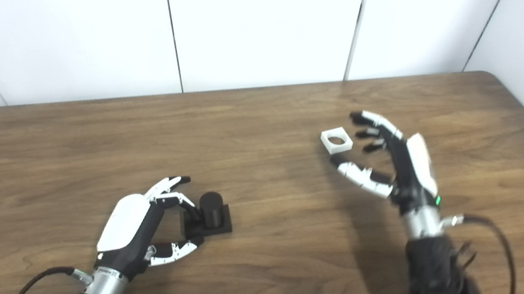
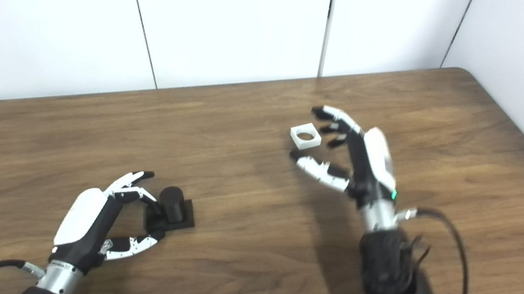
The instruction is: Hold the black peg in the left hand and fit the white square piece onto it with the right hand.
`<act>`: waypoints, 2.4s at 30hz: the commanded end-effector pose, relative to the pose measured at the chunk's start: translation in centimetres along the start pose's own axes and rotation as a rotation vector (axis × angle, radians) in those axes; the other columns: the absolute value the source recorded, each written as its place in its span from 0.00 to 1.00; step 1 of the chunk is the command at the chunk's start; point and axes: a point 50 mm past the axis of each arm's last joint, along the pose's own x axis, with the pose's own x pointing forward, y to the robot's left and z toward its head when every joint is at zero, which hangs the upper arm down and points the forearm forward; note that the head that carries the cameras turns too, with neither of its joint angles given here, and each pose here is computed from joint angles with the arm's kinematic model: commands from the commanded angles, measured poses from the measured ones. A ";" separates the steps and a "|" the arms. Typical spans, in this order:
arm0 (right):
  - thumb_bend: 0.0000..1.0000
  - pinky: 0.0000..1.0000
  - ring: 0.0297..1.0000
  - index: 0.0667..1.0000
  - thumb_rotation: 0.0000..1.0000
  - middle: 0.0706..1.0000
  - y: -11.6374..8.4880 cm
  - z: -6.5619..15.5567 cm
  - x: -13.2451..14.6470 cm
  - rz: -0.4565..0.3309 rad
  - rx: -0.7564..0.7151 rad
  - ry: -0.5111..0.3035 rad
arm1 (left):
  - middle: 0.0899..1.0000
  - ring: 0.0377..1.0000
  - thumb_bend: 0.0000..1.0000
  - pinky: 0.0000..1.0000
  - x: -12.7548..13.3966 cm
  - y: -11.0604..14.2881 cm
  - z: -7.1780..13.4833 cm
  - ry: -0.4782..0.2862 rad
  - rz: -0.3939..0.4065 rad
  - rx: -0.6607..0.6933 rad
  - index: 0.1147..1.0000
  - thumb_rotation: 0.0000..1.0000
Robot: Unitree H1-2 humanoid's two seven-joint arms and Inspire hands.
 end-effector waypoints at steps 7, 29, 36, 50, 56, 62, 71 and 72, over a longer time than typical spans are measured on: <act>0.70 0.69 0.85 0.75 0.35 0.88 -3.8 1.0 7.6 0.118 -0.251 -0.068 | 0.89 0.92 0.52 0.81 0.1 0.4 0.0 -0.008 0.006 0.010 0.42 0.06; 0.63 0.79 0.91 0.78 0.22 0.93 -4.3 0.3 16.4 0.427 -0.470 -0.028 | 0.89 0.92 0.52 0.80 0.1 0.3 -0.1 -0.002 0.020 0.013 0.42 0.06; 0.62 0.80 0.92 0.78 0.30 0.94 -5.0 0.2 17.2 0.519 -0.496 -0.012 | 0.89 0.92 0.52 0.80 -0.1 0.2 -0.2 0.004 0.022 0.004 0.42 0.06; 0.64 0.83 0.95 0.81 0.37 0.96 -6.3 -0.2 16.7 0.667 -0.472 0.005 | 0.88 0.91 0.52 0.79 -0.3 0.5 -0.4 0.014 0.030 0.011 0.42 0.06; 0.66 0.83 0.95 0.82 0.36 0.97 -6.3 0.0 16.5 0.696 -0.471 0.016 | 0.88 0.91 0.52 0.79 -0.3 0.5 -0.5 0.019 0.029 0.010 0.42 0.06; 0.66 0.83 0.95 0.83 0.27 0.96 -5.7 0.0 16.3 0.708 -0.470 0.025 | 0.88 0.91 0.52 0.80 -0.3 0.5 -0.4 0.016 0.029 0.012 0.42 0.06; 0.66 0.84 0.96 0.85 0.24 0.96 -4.6 -0.7 16.2 0.706 -0.458 0.037 | 0.88 0.91 0.52 0.82 -0.4 0.4 -0.5 0.024 0.032 -0.001 0.42 0.06; 0.66 0.84 0.96 0.85 0.24 0.96 -4.6 -0.7 16.2 0.706 -0.458 0.037 | 0.88 0.91 0.52 0.81 -0.4 0.4 -0.5 0.024 0.032 -0.001 0.42 0.06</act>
